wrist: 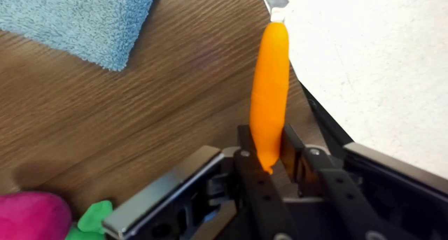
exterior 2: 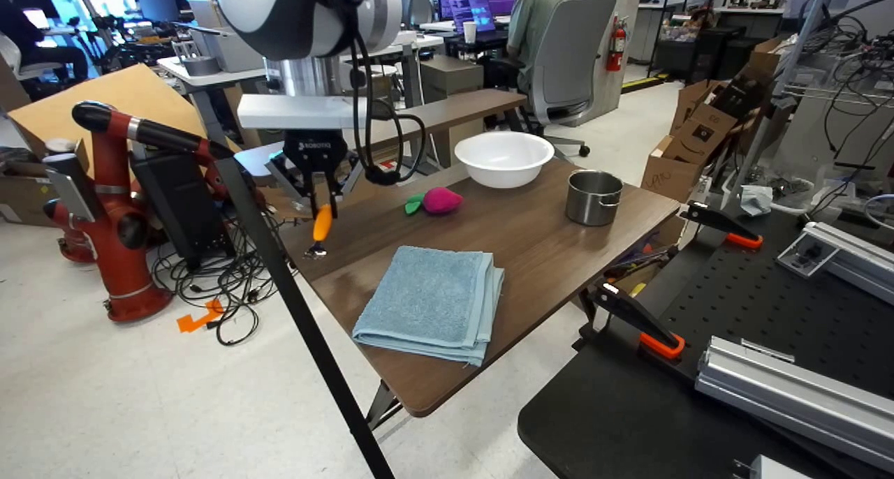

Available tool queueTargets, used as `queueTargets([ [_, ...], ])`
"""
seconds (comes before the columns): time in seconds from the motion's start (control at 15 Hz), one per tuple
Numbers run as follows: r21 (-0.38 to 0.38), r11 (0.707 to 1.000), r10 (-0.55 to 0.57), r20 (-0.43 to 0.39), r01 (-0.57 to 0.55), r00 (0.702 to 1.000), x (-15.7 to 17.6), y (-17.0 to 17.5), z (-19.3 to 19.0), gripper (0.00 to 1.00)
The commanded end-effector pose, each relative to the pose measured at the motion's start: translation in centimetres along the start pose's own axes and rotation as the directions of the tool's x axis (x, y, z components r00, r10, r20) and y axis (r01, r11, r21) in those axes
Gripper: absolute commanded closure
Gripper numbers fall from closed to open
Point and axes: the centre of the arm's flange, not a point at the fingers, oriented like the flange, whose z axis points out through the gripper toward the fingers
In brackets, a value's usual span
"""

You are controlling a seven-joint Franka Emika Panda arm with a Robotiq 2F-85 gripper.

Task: Move the fork to the right slightly near the silver bowl

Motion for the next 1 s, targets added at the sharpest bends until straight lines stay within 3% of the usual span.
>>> queueTargets([
  [0.0,0.030,0.999,-0.020,0.015,0.019,1.000,-0.8,2.3,-3.2,0.94],
  [0.33,-0.005,0.999,-0.035,0.019,0.035,0.999,-1.1,7.1,-5.3,0.94],
  [0.93,-0.080,0.996,-0.030,0.023,0.032,0.999,-2.7,17.7,-5.8,0.94],
])
